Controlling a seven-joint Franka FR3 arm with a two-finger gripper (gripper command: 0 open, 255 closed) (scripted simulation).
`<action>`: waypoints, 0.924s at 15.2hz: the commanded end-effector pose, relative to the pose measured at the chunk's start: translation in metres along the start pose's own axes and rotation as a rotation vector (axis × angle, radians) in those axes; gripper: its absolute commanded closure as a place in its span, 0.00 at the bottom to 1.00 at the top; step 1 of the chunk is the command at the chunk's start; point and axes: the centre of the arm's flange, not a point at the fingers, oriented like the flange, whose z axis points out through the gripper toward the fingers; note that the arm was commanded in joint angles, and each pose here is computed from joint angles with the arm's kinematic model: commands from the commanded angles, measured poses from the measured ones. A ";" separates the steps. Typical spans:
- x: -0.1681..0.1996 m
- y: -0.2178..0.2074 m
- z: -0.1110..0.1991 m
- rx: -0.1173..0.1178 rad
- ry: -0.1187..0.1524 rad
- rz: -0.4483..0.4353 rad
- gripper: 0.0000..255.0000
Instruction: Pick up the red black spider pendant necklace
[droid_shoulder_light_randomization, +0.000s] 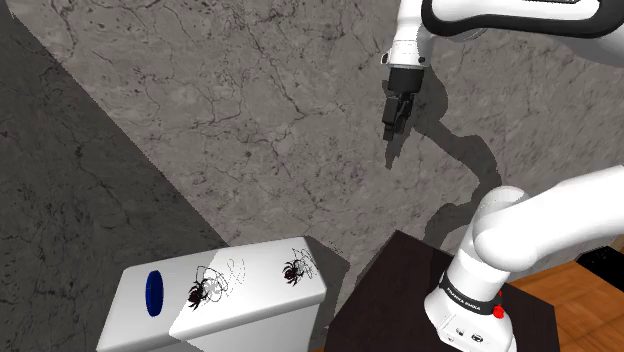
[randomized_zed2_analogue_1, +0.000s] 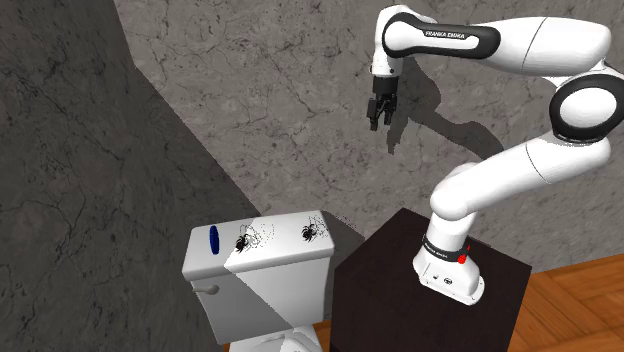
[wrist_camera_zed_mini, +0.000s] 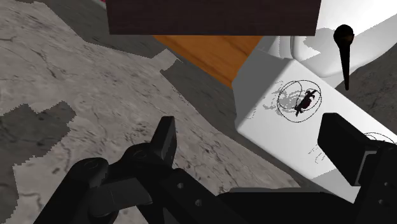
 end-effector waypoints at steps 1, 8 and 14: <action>0.000 0.000 0.000 0.000 0.000 0.000 0.00; 0.039 -0.065 0.053 -0.017 0.022 -0.043 0.00; 0.071 -0.122 0.098 -0.031 0.041 -0.079 0.00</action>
